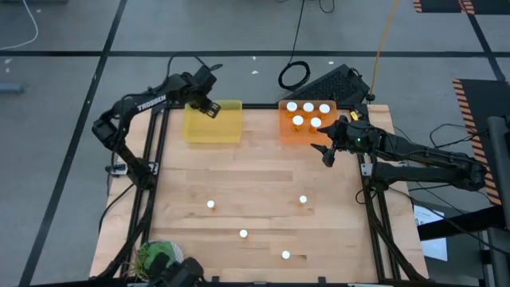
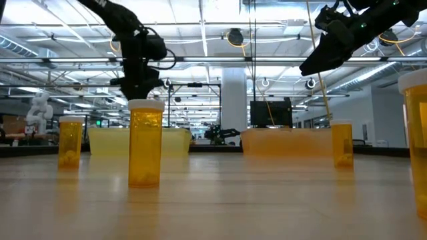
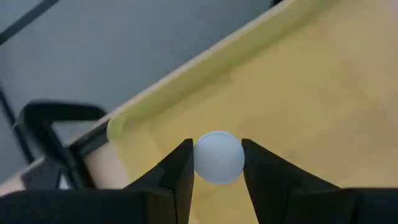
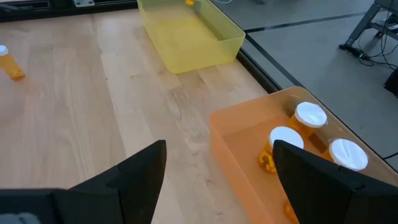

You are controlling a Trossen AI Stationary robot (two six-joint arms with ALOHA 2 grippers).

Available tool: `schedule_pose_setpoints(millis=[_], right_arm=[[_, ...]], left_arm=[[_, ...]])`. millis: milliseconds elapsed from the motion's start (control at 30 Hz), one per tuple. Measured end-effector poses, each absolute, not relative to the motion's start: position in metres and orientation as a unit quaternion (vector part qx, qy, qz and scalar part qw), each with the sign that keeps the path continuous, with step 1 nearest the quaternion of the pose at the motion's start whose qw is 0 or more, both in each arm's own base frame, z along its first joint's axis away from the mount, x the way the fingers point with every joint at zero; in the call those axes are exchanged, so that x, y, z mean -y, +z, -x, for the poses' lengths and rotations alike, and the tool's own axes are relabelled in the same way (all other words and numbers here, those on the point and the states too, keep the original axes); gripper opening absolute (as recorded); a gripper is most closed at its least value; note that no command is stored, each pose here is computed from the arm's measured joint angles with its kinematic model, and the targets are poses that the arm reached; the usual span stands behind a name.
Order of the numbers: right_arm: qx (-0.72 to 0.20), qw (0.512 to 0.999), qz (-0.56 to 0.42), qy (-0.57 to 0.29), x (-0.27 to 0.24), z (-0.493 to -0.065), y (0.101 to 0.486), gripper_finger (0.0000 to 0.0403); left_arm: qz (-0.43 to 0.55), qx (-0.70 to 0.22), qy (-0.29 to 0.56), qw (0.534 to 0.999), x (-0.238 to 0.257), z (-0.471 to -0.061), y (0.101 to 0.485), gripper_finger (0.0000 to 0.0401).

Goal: Pick and place medicine bottles into bin by pill shape (circle, oval)
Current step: Put the small yellow pill bottle into the transparent yellow bin

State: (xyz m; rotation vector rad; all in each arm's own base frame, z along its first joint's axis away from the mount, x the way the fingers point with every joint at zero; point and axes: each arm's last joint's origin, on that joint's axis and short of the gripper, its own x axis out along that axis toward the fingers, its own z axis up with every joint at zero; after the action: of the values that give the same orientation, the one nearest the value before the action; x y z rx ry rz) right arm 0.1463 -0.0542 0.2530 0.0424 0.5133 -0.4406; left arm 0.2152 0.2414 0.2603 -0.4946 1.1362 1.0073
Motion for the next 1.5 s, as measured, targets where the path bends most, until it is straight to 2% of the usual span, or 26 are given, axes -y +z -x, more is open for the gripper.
schedule_pose_setpoints(millis=[500, 767, 1067, 1267, 1500], right_arm=[[-0.252, 0.943, -0.019, -0.216, 0.054, -0.146, 0.253, 0.0287], [-0.252, 0.943, -0.019, -0.216, 0.054, -0.146, 0.253, 0.0287], [-0.252, 0.943, -0.019, -0.217, 0.054, -0.146, 0.253, 0.0287], [-0.252, 0.943, -0.017, -0.217, 0.054, -0.146, 0.253, 0.0287], [-0.253, 0.943, -0.012, -0.216, 0.054, -0.146, 0.253, 0.0287]], left_arm=[[0.253, -0.446, 0.547, 0.661, -0.241, -0.211, 0.221, 0.0127], [0.260, -0.426, 0.568, 0.655, -0.241, -0.213, 0.222, 0.0127], [0.268, -0.377, 0.572, 0.677, -0.224, -0.238, 0.226, 0.0127], [0.271, -0.356, 0.597, 0.666, -0.224, -0.240, 0.229, 0.0127], [0.296, -0.366, 0.607, 0.640, -0.237, -0.236, 0.213, 0.0127]])
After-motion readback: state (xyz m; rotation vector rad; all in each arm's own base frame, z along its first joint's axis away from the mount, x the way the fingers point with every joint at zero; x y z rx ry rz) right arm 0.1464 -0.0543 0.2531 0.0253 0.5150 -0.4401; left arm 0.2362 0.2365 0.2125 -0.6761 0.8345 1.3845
